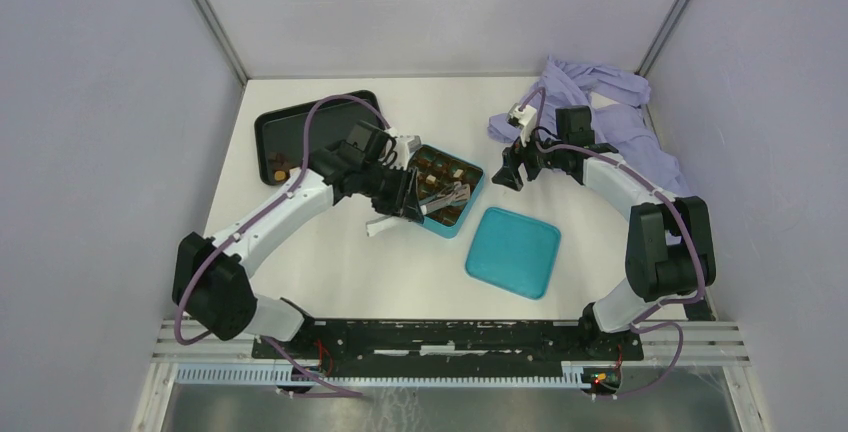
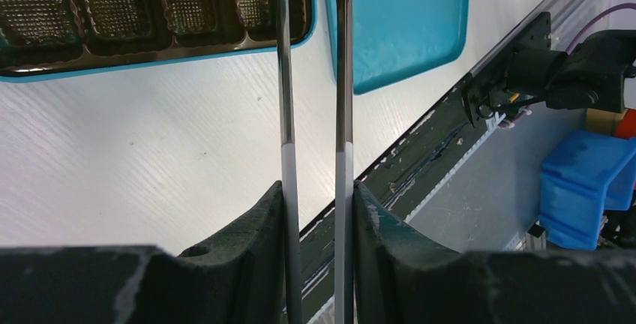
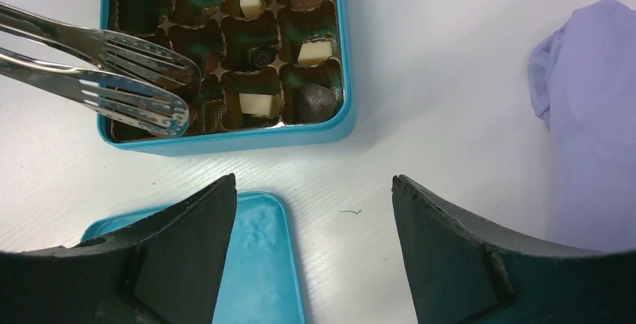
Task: Pack the chocolate
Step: Place the fake chocolate in the packing box.
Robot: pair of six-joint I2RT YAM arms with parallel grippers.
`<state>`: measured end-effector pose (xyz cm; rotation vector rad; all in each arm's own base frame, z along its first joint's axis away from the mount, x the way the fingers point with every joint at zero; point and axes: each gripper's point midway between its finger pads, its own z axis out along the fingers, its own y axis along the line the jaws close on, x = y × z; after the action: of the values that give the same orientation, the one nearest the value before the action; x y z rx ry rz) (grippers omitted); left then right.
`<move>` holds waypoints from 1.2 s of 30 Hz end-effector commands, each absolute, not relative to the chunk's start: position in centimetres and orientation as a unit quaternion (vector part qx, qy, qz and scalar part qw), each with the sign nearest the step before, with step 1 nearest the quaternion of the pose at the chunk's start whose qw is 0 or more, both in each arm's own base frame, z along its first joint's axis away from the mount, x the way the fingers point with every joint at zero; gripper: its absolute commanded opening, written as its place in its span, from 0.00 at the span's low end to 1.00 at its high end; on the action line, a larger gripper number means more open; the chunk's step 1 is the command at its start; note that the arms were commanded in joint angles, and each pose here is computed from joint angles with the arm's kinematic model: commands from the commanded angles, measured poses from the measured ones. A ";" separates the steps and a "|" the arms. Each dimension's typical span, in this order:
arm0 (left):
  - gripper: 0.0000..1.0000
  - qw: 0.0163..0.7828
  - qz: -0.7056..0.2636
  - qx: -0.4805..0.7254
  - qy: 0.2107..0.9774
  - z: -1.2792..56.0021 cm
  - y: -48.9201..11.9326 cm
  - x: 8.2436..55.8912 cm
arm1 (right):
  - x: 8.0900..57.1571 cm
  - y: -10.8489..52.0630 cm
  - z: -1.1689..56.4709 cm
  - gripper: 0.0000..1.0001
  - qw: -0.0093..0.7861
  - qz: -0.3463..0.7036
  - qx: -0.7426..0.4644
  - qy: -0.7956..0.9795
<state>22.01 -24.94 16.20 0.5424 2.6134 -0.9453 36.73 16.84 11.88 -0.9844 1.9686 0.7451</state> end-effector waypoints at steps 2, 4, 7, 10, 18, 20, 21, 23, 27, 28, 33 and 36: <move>0.13 0.191 -0.322 0.203 0.905 17.5 -25.6 23.7 | 37.0 17.1 12.4 0.82 0.408 0.305 -0.390 0.767; 0.14 0.187 -0.317 0.204 0.907 17.1 -25.6 23.7 | 37.0 17.1 12.5 0.82 0.409 0.304 -0.391 0.767; 0.17 0.183 -0.313 0.204 0.909 16.7 -25.6 23.7 | 37.0 17.1 12.5 0.82 0.409 0.305 -0.390 0.766; 0.20 0.182 -0.309 0.204 0.911 16.4 -25.6 23.8 | 37.0 17.1 12.5 0.81 0.409 0.305 -0.390 0.767; 0.32 0.188 -0.299 0.205 0.913 16.5 -25.5 24.0 | 37.0 17.1 12.5 0.82 0.409 0.306 -0.390 0.766; 0.34 0.190 -0.298 0.206 0.912 16.6 -25.6 24.0 | 36.9 17.1 12.5 0.82 0.409 0.306 -0.390 0.766; 0.34 0.190 -0.297 0.206 0.913 16.6 -25.6 24.1 | 37.0 17.1 12.5 0.82 0.409 0.306 -0.390 0.766; 0.36 0.190 -0.297 0.206 0.913 16.6 -25.6 24.0 | 37.0 17.1 12.5 0.82 0.408 0.306 -0.390 0.766; 0.38 0.192 -0.295 0.207 0.913 16.6 -25.5 24.0 | 36.9 17.0 12.4 0.82 0.408 0.306 -0.390 0.767; 0.39 0.193 -0.295 0.207 0.913 16.6 -25.6 24.0 | 36.9 17.0 12.4 0.82 0.408 0.306 -0.389 0.767; 0.41 0.196 -0.295 0.205 0.912 16.9 -25.6 24.1 | 36.9 17.1 12.4 0.82 0.408 0.307 -0.390 0.767; 0.42 0.197 -0.295 0.206 0.912 16.9 -25.6 24.2 | 36.9 17.1 12.5 0.82 0.408 0.307 -0.390 0.766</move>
<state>23.12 -24.84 14.58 0.5337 2.6493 -0.8127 36.60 16.96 11.99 -0.9836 1.9639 0.7621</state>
